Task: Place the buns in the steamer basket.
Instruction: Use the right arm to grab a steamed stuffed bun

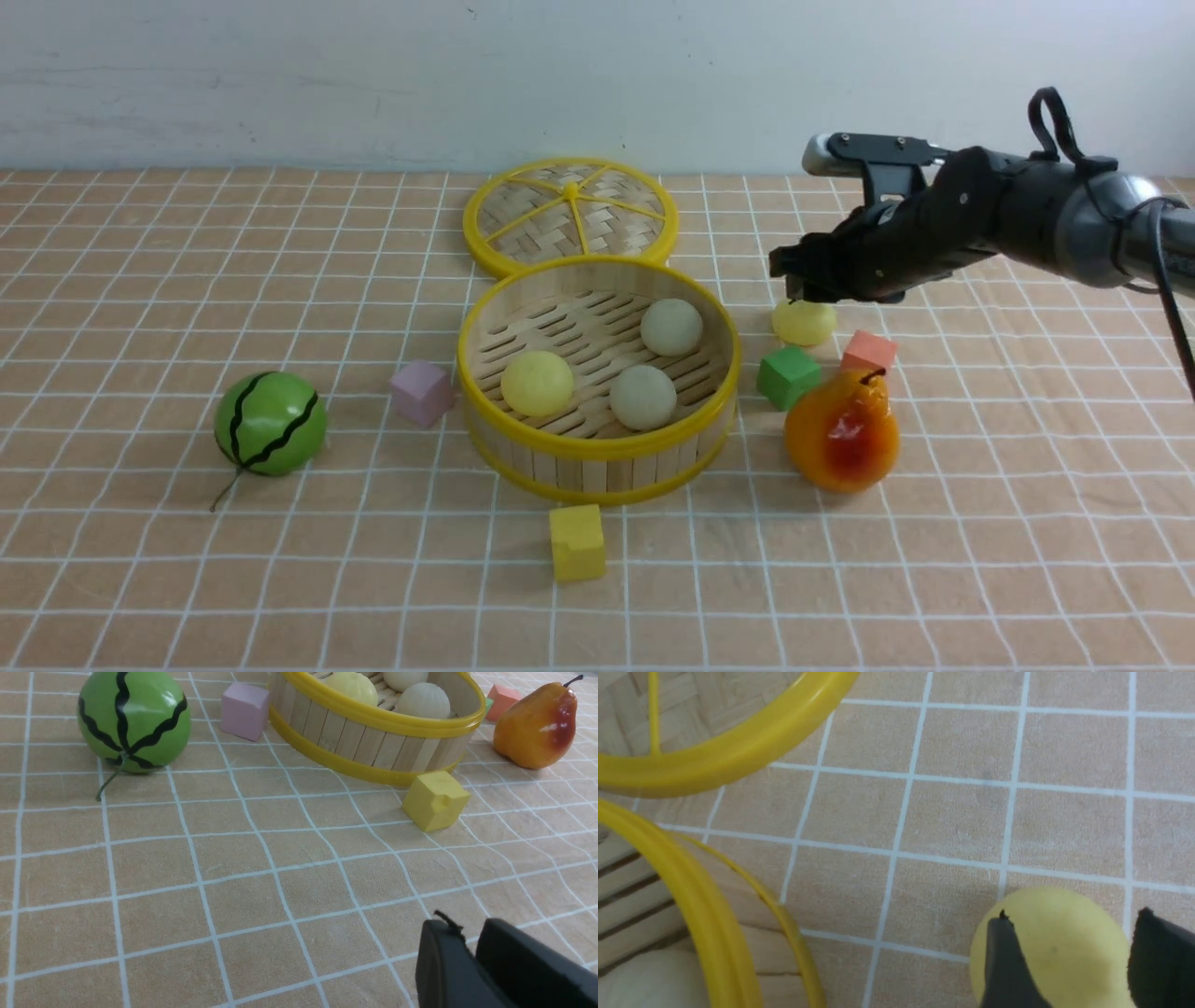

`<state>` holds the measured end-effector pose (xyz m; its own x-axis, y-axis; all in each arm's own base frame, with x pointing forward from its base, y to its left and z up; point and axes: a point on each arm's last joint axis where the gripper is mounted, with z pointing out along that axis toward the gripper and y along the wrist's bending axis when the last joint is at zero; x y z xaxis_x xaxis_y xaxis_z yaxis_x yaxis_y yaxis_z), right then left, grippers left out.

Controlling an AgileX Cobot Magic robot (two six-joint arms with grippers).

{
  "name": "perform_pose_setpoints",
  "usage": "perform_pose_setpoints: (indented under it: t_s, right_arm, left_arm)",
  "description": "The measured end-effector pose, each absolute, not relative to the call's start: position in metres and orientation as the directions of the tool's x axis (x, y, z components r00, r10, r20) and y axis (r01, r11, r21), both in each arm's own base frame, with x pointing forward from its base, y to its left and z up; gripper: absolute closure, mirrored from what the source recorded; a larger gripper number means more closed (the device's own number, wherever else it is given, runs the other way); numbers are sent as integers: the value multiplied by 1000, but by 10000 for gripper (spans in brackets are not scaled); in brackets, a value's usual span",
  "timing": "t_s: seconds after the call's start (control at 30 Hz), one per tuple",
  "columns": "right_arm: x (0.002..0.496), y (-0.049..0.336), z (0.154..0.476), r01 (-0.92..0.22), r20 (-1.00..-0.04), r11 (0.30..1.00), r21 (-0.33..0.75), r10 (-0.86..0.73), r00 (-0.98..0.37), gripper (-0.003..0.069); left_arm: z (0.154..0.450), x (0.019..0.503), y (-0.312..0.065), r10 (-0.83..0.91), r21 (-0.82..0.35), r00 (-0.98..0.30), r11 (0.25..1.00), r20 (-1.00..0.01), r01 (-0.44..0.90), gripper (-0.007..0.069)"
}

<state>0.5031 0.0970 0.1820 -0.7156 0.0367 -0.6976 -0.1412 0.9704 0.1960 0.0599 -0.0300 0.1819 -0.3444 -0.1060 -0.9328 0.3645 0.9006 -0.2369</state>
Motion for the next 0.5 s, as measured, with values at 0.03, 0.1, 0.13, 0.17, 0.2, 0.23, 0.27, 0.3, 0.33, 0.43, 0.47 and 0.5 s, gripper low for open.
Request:
perform_pose_setpoints:
  t_s: [0.03,0.1,0.13,0.17,0.2,0.23,0.27,0.3,0.33,0.43,0.47,0.5]
  right_arm:
    - [504,97,180,-140,-696,970,197,38,-717,301]
    - [507,98,178,-140,-697,970,199,40,-716,301]
    - [507,98,177,-139,-697,970,200,41,-716,301]
    - [509,99,175,-134,-693,968,213,53,-719,303]
    - [510,99,175,-132,-692,967,218,57,-720,307]
    - [510,99,174,-131,-689,966,225,63,-722,314]
    - [510,99,173,-129,-689,966,224,64,-722,319]
    - [511,100,172,-128,-688,965,227,66,-723,329]
    - [511,100,171,-126,-685,965,230,69,-725,356]
    - [511,100,169,-126,-683,965,228,66,-728,424]
    - [511,100,169,-127,-684,965,227,65,-727,456]
    - [511,100,168,-129,-684,966,224,62,-727,501]
  left_arm:
    - [182,60,-30,-106,-237,-344,901,-933,365,519]
    - [182,60,-30,-106,-237,-344,901,-933,365,519]
    - [182,60,-30,-106,-237,-344,901,-933,365,519]
    - [182,60,-30,-106,-237,-345,901,-933,364,519]
    - [182,60,-30,-106,-237,-345,901,-933,364,519]
    - [182,60,-30,-106,-237,-345,901,-933,364,519]
    - [182,60,-30,-106,-237,-345,901,-933,364,519]
    - [182,60,-30,-106,-237,-345,901,-933,364,519]
    - [182,60,-30,-106,-237,-345,901,-933,364,519]
    - [182,60,-30,-106,-237,-345,901,-933,364,519]
    - [182,60,-30,-106,-237,-345,901,-933,364,519]
    - [182,60,-30,-106,-237,-345,901,-933,364,519]
